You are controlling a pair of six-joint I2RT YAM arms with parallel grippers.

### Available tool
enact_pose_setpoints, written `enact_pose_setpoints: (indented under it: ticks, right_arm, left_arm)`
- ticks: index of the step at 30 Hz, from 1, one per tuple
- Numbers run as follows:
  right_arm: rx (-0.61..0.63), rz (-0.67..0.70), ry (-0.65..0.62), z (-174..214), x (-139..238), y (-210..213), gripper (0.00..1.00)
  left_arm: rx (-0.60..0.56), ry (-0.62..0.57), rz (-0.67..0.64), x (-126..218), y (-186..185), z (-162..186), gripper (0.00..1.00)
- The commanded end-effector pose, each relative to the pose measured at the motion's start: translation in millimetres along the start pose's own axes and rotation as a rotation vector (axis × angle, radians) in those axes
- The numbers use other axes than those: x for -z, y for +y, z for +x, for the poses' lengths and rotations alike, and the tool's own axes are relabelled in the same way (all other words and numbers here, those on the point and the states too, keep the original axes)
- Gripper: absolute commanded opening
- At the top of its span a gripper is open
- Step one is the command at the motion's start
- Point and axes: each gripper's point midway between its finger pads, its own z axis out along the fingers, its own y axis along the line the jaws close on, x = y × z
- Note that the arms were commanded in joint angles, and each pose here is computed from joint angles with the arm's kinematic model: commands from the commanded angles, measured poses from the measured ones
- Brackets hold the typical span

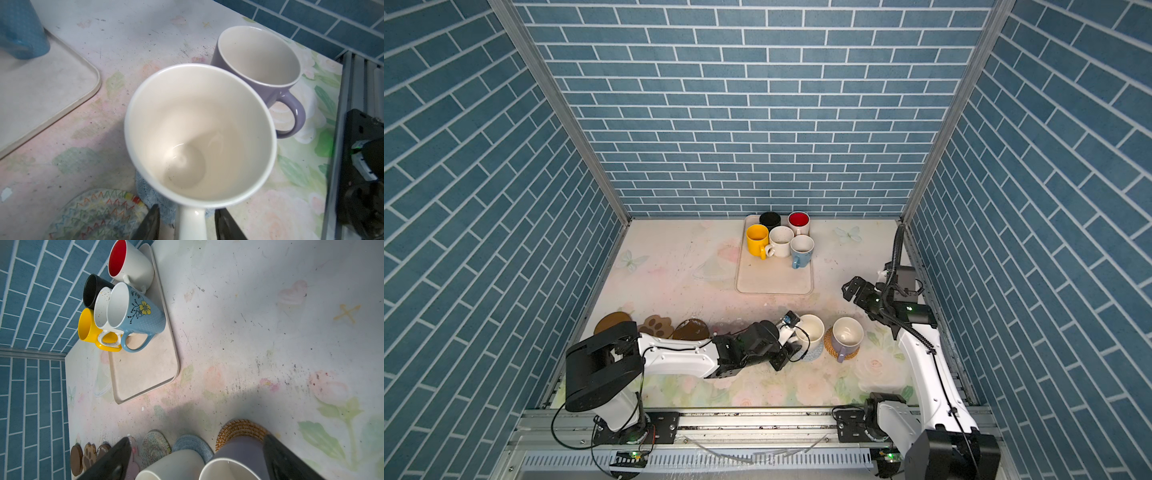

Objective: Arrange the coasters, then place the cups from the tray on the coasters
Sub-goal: 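Carry the white mug with left gripper and lower it onto the light blue coaster, then open left gripper and move it back over the tray to the blue floral mug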

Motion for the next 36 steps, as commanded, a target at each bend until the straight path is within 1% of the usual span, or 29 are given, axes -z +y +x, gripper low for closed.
enact_pose_setpoints:
  ticks: [1, 6, 15, 19, 23, 29, 34, 36]
  right_arm:
    - [0.032, -0.006, 0.001, 3.5, -0.7, -2.4, 0.99]
    - [0.048, -0.028, 0.0, 3.8, 1.2, 2.0, 0.99]
    - [0.063, -0.086, -0.027, 1.9, 4.5, 11.8, 0.99]
    - [0.052, -0.098, -0.039, -0.7, 3.9, 13.9, 0.99]
    - [0.039, -0.108, -0.049, -5.1, 0.5, 15.9, 0.99]
    - [0.009, -0.16, -0.072, -18.5, -7.7, 25.9, 0.99]
    - [-0.001, -0.183, -0.07, -27.3, -16.1, 31.7, 0.99]
    - [-0.009, -0.188, -0.067, -29.0, -20.6, 32.3, 0.99]
  left_arm:
    - [-0.01, -0.038, -0.008, 10.0, -0.9, -9.4, 0.54]
    - [-0.023, -0.058, -0.056, 28.2, 6.7, -22.6, 0.62]
    - [-0.051, -0.093, -0.128, 79.3, 18.7, -48.1, 0.77]
    - [-0.05, -0.094, -0.177, 100.2, 26.4, -60.8, 0.8]
    - [-0.023, -0.089, -0.231, 114.4, 37.5, -76.7, 0.81]
    - [0.036, -0.063, -0.265, 114.0, 59.8, -92.6, 0.81]
    - [0.102, -0.038, -0.267, 99.0, 84.4, -104.0, 0.81]
    - [0.14, -0.023, -0.272, 89.9, 95.9, -108.2, 0.79]
